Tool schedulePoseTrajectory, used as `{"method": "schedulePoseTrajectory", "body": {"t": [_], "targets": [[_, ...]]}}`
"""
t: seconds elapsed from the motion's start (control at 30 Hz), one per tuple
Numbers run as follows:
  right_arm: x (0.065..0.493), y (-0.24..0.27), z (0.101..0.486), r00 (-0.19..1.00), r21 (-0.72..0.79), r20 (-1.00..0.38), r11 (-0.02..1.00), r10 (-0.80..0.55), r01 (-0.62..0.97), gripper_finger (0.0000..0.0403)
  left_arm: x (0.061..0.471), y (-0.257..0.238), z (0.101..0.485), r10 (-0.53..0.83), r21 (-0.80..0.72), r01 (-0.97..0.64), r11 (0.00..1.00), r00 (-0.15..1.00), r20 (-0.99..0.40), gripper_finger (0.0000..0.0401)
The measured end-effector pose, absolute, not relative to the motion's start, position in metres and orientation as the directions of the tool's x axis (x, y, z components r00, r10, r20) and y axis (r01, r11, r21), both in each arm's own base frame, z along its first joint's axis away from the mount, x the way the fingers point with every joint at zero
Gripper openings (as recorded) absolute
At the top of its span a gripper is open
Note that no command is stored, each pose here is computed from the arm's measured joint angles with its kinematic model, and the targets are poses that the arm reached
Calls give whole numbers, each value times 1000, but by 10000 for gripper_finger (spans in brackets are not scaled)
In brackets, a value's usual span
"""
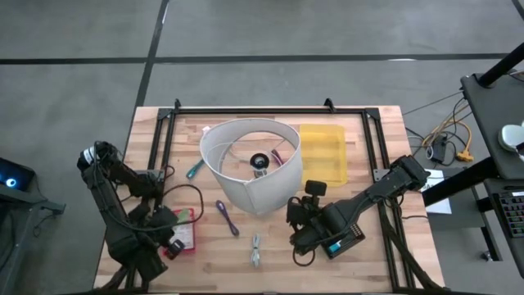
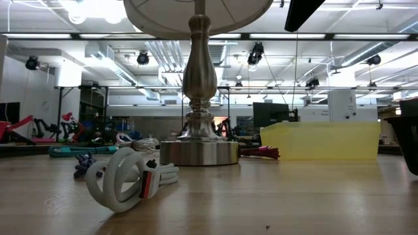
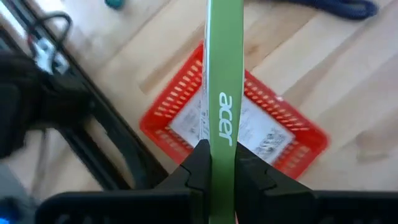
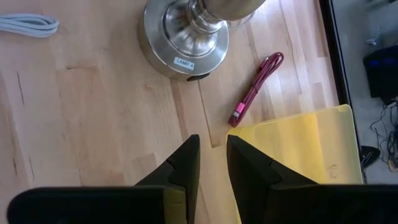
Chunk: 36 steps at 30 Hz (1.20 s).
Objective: Pick and place items into bin
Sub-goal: Put the card reader box into the red bin
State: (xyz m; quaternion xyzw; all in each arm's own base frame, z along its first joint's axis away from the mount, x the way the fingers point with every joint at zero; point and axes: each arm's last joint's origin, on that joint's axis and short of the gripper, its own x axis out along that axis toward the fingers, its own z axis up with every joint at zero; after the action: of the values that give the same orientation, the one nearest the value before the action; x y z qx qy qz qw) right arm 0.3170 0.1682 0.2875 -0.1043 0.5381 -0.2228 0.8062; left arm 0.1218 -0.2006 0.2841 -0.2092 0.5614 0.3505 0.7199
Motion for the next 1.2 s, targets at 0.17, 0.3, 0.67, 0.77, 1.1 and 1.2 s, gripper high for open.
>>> {"method": "schedulePoseTrajectory", "body": {"t": [0.17, 0.3, 0.67, 0.77, 1.1, 1.2], "targets": [[317, 168, 287, 322, -408, -821, 879, -471, 247, 68, 124, -204, 284, 256, 153, -424, 893, 196, -947, 19], [317, 168, 287, 322, -408, -821, 879, -471, 247, 68, 126, -206, 284, 245, 228, -97, 969, 221, -944, 19], [317, 168, 287, 323, -401, -822, 879, -470, 259, 68, 124, -206, 284, 213, 274, 628, 729, 173, -962, 20], [317, 168, 287, 323, -393, -822, 878, -469, 275, 68, 123, -203, 286, 211, 291, 702, 650, 201, -957, 19], [317, 169, 287, 324, -336, -823, 860, -467, 384, 68, 98, -167, 298, 58, 329, 785, 524, 352, -934, 19], [317, 169, 287, 325, -329, -823, 857, -466, 397, 68, 91, -157, 297, 2, 346, 842, 414, 379, -925, 19]]}}
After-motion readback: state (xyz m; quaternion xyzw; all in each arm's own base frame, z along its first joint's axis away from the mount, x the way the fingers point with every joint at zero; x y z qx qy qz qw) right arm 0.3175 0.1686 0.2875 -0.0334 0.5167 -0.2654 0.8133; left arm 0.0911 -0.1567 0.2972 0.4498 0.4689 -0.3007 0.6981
